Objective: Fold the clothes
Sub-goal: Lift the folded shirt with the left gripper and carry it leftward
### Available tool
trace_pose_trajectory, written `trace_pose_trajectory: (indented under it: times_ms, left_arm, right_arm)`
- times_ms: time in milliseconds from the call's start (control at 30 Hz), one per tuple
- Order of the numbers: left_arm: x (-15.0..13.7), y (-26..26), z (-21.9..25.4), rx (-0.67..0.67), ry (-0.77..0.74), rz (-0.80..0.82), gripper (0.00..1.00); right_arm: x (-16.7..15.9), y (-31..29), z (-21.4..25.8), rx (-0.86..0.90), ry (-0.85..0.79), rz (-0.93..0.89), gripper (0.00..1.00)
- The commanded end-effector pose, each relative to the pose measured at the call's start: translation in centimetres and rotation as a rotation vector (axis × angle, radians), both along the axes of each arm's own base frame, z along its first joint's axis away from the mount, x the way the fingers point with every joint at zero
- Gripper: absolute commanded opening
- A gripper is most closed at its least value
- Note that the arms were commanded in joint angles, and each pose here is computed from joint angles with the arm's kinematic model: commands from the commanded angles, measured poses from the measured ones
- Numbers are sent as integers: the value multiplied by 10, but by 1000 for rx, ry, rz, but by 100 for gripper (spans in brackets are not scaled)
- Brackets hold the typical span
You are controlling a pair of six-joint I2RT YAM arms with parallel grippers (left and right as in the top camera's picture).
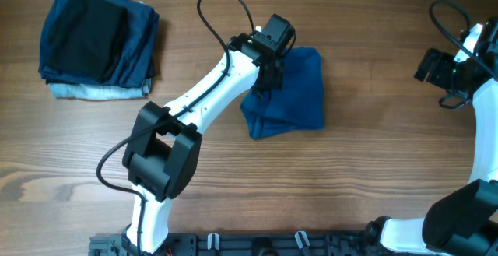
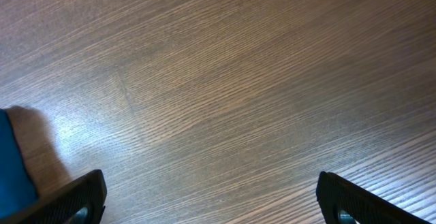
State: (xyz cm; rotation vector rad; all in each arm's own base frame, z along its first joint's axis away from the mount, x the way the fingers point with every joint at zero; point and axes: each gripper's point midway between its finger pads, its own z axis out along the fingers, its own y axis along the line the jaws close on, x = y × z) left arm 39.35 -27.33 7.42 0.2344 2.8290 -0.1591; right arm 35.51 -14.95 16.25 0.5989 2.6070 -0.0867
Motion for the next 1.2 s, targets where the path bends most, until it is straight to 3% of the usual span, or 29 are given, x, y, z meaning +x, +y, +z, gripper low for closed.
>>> trace_pose_trajectory:
  times_ms: [0, 233, 467, 500, 533, 633, 733, 900, 933, 1033, 1167]
  left_arm:
    - [0, 7, 13, 10, -27, 0, 4]
    - [11, 31, 8, 26, -10, 54, 4]
    - [-9, 50, -79, 141, 163, 70, 9]
    - [-9, 53, -83, 145, 170, 76, 16]
    - [-5, 59, -80, 143, 169, 91, 56]
    - [1, 73, -63, 133, 168, 120, 79]
    - [-6, 79, -59, 132, 206, 126, 86]
    - [-38, 50, -67, -35, 362, 84, 86]
    - [-38, 51, -67, -34, 364, 86, 85]
    - [-30, 51, -46, -67, 320, 118, 96]
    - [-18, 59, -2, -124, 231, 157, 98]
  right_arm:
    - [0, -2, 7, -15, -15, -13, 99]
    - [0, -2, 7, -15, -15, -13, 100]
    - [0, -2, 7, -15, -15, -14, 100]
    - [0, -2, 7, -15, -15, -14, 100]
    - [0, -2, 7, -15, -15, -13, 99]
    - [0, -2, 7, -15, -15, -13, 99]
    - [0, -2, 7, -15, -15, -13, 100]
    - [0, -2, 7, -15, -15, -13, 99]
    - [0, -2, 7, -15, -15, -13, 100]
    - [0, -2, 7, -15, -15, -14, 99]
    - [0, -2, 7, -15, -15, -14, 100]
